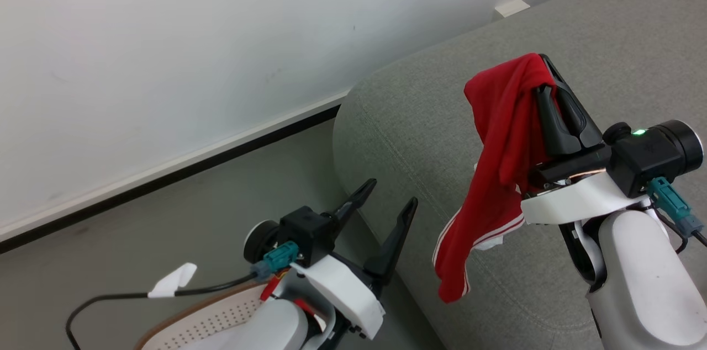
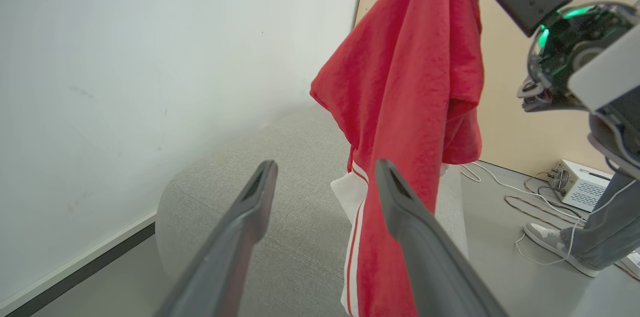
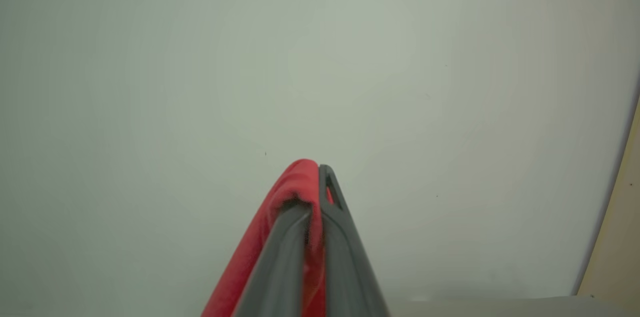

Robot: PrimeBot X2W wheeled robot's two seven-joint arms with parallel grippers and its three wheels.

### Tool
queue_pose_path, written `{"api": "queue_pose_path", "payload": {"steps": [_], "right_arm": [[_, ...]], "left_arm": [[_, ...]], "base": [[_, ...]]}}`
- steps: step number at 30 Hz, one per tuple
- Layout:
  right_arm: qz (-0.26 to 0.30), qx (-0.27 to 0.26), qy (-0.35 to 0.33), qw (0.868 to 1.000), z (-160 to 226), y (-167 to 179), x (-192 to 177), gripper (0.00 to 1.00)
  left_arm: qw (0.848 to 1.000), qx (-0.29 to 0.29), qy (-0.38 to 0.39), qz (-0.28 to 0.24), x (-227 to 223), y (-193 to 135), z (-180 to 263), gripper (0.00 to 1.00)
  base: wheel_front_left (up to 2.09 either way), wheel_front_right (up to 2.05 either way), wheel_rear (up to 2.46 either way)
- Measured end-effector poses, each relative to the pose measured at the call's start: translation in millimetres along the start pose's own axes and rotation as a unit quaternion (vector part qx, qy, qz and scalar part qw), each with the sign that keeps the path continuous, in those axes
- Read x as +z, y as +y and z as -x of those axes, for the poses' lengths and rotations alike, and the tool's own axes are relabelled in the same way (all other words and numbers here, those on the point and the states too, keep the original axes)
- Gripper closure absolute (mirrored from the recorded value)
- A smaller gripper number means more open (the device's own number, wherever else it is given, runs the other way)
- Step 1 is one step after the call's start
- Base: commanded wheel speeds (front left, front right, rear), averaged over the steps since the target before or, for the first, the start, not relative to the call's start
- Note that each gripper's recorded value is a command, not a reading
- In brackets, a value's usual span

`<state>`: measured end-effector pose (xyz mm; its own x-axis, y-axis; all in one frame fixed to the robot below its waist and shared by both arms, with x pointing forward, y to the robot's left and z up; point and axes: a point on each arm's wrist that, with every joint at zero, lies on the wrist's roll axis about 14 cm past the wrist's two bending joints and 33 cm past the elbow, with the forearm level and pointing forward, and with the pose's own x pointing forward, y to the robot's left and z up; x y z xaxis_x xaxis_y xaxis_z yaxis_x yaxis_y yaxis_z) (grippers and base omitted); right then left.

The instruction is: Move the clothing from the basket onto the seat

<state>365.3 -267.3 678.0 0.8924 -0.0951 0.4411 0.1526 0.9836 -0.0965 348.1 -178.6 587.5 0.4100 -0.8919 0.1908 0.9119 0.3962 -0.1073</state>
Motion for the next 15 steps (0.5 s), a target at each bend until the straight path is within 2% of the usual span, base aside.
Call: {"api": "queue_pose_path", "payload": {"steps": [7, 11, 15], "right_arm": [[0.017, -0.026, 0.006, 0.999, -20.6, -20.6, -4.6, 1.0], [0.032, -0.045, -0.003, 0.998, -54.9, -37.5, -7.3, 1.0], [0.058, -0.048, -0.008, 0.997, -102.8, -49.2, -16.7, 1.0]], "left_arm": [[1.0, -0.026, -0.005, -0.005, 1.4, 11.3, -21.9, 0.0], [0.999, -0.037, -0.018, -0.022, 8.1, 37.6, -41.3, 0.0], [0.998, -0.037, -0.04, -0.04, 12.0, 77.8, -61.3, 0.0]], "base": [[0.0, 0.0, 0.0], [0.0, 0.0, 0.0], [0.0, 0.0, 0.0]]}}
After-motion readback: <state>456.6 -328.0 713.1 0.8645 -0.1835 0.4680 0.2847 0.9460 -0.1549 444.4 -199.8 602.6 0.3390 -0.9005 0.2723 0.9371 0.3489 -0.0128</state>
